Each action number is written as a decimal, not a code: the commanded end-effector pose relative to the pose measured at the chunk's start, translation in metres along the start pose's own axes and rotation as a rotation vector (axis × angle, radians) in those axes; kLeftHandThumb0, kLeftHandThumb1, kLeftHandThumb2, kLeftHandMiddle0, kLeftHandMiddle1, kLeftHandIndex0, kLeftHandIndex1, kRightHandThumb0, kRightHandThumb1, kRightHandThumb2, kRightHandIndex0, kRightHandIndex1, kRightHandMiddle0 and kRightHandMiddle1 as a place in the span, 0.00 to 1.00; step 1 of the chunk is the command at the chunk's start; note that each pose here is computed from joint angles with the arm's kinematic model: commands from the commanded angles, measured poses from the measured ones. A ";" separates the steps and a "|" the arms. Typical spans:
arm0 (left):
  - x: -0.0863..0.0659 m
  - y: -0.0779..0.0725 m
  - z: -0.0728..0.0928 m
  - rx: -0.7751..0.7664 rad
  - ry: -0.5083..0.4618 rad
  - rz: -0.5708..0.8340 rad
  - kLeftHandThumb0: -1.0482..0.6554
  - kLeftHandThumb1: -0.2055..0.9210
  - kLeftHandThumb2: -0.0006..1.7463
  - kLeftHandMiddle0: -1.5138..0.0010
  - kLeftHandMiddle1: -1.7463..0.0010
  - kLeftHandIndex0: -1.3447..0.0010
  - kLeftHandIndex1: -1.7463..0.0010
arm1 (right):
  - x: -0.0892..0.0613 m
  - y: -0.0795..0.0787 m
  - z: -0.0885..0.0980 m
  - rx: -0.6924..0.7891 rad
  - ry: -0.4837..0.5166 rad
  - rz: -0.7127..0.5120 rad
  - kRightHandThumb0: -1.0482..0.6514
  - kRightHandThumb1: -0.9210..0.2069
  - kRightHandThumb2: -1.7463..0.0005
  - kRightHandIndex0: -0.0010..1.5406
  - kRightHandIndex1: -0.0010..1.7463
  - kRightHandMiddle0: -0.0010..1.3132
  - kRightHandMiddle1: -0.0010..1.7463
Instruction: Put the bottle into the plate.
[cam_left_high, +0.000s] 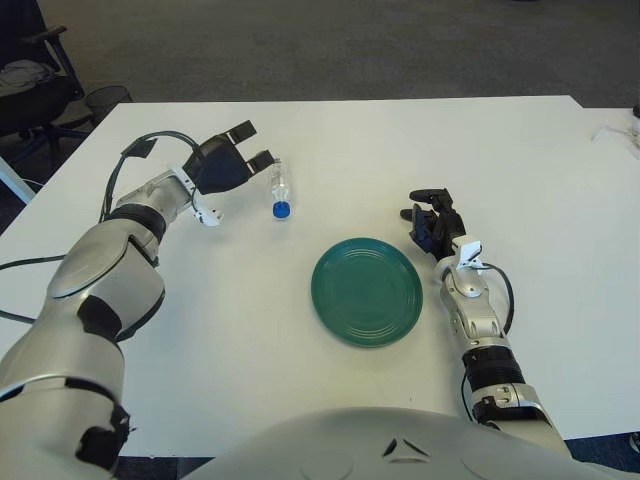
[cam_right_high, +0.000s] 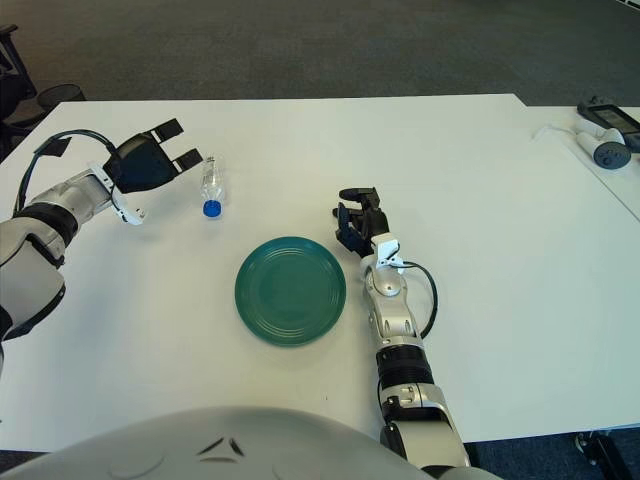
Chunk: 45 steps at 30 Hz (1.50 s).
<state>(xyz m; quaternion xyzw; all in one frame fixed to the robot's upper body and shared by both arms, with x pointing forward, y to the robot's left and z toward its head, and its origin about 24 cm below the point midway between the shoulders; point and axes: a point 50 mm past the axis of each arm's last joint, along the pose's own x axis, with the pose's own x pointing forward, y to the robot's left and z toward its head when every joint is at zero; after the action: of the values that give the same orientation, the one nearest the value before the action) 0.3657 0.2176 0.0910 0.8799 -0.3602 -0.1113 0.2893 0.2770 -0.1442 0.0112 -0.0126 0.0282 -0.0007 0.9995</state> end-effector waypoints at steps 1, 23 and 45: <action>0.007 0.004 -0.006 0.058 -0.031 0.004 0.18 0.96 0.35 0.94 0.76 1.00 0.57 | -0.008 0.003 -0.023 0.001 0.125 0.002 0.34 0.09 0.54 0.22 0.59 0.00 0.83; 0.015 0.019 -0.013 0.000 0.083 0.211 0.21 1.00 0.52 0.93 0.94 1.00 0.61 | -0.007 0.004 -0.027 0.013 0.132 0.001 0.35 0.08 0.54 0.23 0.60 0.00 0.86; 0.028 0.045 -0.029 -0.123 0.249 0.517 0.16 1.00 0.31 0.82 0.73 0.87 0.20 | -0.006 0.004 -0.030 0.017 0.137 0.009 0.41 0.00 0.70 0.24 0.59 0.14 1.00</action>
<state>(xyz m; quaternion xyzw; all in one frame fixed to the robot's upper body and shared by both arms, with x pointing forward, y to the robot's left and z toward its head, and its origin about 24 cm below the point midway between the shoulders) 0.3710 0.1830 0.1374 0.7483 -0.5273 0.0467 0.3997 0.2817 -0.1384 0.0065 -0.0063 0.0310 0.0050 0.9995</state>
